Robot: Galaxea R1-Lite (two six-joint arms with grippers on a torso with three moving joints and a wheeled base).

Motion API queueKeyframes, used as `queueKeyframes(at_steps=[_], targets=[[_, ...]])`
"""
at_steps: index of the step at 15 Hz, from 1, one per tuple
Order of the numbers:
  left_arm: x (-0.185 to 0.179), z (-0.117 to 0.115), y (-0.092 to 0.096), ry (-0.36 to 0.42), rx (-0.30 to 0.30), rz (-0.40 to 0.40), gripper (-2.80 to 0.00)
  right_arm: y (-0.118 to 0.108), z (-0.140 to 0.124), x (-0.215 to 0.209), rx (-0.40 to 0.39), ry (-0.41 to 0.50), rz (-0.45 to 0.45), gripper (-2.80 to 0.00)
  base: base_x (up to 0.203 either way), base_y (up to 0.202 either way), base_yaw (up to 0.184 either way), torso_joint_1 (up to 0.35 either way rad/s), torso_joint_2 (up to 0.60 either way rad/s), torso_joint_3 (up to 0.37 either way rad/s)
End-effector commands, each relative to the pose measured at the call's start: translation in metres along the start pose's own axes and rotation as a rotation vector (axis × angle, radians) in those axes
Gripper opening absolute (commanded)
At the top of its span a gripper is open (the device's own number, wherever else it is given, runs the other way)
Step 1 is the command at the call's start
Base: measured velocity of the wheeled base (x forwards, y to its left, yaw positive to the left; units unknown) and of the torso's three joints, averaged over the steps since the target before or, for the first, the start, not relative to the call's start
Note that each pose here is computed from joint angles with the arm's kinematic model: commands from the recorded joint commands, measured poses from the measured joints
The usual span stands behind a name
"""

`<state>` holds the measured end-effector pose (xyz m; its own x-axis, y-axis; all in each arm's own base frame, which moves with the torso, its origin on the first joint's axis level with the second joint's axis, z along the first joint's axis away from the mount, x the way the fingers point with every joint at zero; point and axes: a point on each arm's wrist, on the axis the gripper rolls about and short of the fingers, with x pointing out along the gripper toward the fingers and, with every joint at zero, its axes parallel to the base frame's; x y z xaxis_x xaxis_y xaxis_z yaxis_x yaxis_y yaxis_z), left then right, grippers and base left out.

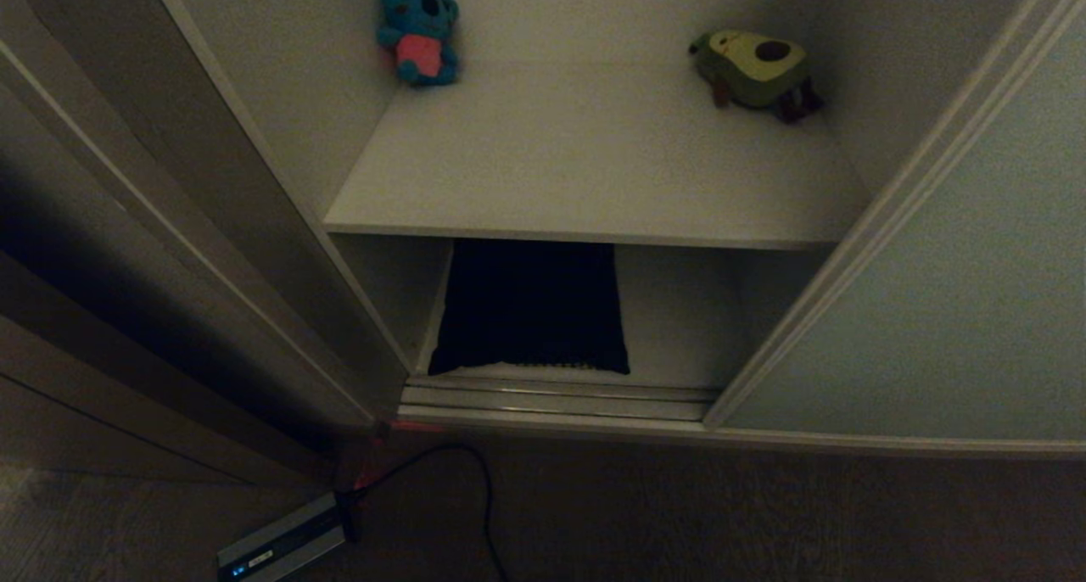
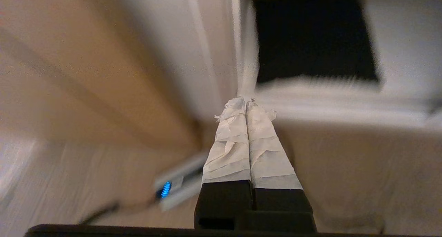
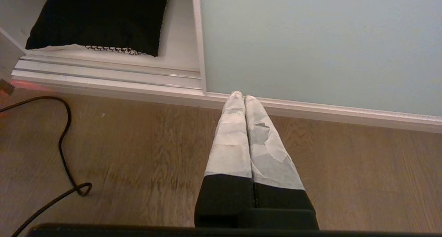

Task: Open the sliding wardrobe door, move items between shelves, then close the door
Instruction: Open the door

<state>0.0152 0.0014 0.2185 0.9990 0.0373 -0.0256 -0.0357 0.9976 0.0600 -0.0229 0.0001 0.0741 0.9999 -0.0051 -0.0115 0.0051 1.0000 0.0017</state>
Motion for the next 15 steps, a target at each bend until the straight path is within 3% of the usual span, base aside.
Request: queueKeyframes(at_steps=[1, 2, 4, 7, 9, 11, 15], targets=[[-0.026, -0.058, -0.002, 0.0, 0.015, 0.043, -2.8, 0.0, -0.001, 0.0, 0.0, 0.005, -0.001, -2.8, 0.0, 0.0, 0.0, 0.0, 0.0, 0.0], [-0.022, -0.078, -0.004, 0.052, 0.019, 0.041, -2.8, 0.0, -0.001, 0.0, 0.0, 0.005, -0.001, -2.8, 0.0, 0.0, 0.0, 0.0, 0.0, 0.0], [-0.022, -0.108, -0.006, 0.07, 0.034, 0.019, -2.8, 0.0, -0.001, 0.0, 0.0, 0.005, -0.001, -2.8, 0.0, 0.0, 0.0, 0.0, 0.0, 0.0], [-0.035, -0.136, -0.009, -0.037, 0.061, -0.049, -2.8, 0.0, -0.001, 0.0, 0.0, 0.005, -0.001, -2.8, 0.0, 0.0, 0.0, 0.0, 0.0, 0.0], [-0.035, -0.144, -0.01, -0.027, 0.038, -0.084, -2.8, 0.0, -0.001, 0.0, 0.0, 0.005, -0.001, -2.8, 0.0, 0.0, 0.0, 0.0, 0.0, 0.0], [-0.034, -0.144, -0.009, -0.028, -0.015, -0.043, -2.8, 0.0, -0.001, 0.0, 0.0, 0.005, -0.001, -2.8, 0.0, 0.0, 0.0, 0.0, 0.0, 0.0], [-0.035, -0.143, -0.008, -0.026, -0.042, -0.037, -2.8, 0.0, -0.001, 0.0, 0.0, 0.005, -0.001, -2.8, 0.0, 0.0, 0.0, 0.0, 0.0, 0.0]])
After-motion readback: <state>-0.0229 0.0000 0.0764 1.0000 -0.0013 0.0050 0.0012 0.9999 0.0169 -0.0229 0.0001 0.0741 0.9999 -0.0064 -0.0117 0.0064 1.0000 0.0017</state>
